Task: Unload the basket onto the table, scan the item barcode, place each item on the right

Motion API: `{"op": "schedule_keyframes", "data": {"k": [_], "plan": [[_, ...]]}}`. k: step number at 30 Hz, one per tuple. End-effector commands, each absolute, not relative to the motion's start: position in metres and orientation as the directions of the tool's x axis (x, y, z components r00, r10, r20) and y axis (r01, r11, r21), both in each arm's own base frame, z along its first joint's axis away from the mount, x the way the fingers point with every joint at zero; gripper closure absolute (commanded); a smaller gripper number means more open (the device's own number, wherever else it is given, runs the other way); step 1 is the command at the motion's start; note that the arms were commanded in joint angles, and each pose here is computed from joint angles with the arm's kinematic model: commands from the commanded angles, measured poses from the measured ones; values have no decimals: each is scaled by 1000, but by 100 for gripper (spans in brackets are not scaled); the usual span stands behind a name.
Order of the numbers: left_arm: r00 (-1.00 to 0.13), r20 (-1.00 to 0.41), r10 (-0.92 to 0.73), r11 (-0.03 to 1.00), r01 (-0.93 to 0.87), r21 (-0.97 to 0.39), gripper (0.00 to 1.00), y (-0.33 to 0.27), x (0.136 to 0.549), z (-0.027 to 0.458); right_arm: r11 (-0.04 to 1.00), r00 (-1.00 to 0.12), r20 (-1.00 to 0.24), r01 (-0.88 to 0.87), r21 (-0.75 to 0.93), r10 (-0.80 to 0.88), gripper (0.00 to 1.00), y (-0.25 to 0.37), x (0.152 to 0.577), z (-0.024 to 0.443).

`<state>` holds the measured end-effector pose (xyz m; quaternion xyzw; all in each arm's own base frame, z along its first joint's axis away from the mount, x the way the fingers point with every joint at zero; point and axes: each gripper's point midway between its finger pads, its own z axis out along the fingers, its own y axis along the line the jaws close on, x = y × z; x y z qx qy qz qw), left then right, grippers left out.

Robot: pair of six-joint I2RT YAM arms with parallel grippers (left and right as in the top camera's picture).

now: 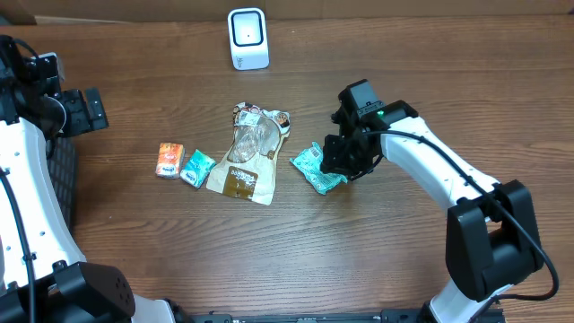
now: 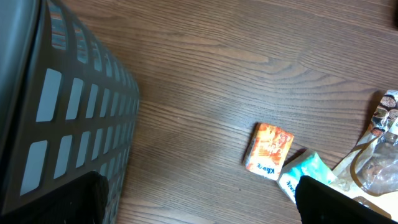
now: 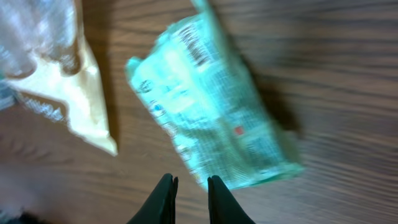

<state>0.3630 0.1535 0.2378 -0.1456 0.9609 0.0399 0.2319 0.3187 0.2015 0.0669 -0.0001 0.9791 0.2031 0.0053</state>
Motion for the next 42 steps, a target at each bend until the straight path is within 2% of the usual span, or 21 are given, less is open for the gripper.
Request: {"op": "schedule_keyframes", "data": {"k": [1,7,13,22,25,27,29,31,32,33,35,37,42], "plan": [[-854,-453,-255,956,-293,15,0,156,363,235,888,-997,-6,-69,455,-75,84,235,307,70],[-854,-453,-255,956,-293,15,0,156,363,235,904,-994,41,-73,420,-99,84,246,283,38],[-854,-453,-255,956,-293,15,1,156,363,235,955,-999,33,-28,295,-39,84,216,290,22],[-854,-453,-255,956,-293,15,0,156,363,235,962,-1000,-3,27,271,29,85,183,316,24],[-854,-453,-255,956,-294,15,0,156,363,235,945,-1000,-20,6,326,13,83,182,330,49],[-854,-453,-255,956,-294,15,0,156,363,235,933,-999,-50,-20,360,-1,79,182,340,70],[-854,-453,-255,956,-294,15,1,156,363,235,930,-996,-92,-37,365,-3,68,174,355,90],[-854,-453,-255,956,-293,15,1,156,363,235,929,-992,-125,-37,369,10,65,164,367,96],[-854,-453,-255,956,-294,15,1,156,363,235,929,-991,-135,-29,370,23,60,158,372,96],[-854,-453,-255,956,-294,15,0,156,363,235,929,-990,-139,-20,369,33,49,152,375,93],[-854,-453,-255,956,-294,15,0,156,363,235,930,-989,-147,-20,366,37,38,143,378,88],[-854,-453,-255,956,-293,15,0,156,363,235,931,-989,-145,-15,364,41,33,137,378,82],[-854,-453,-255,956,-294,15,0,156,363,235,931,-988,-154,-71,359,-16,34,135,372,68]]}}
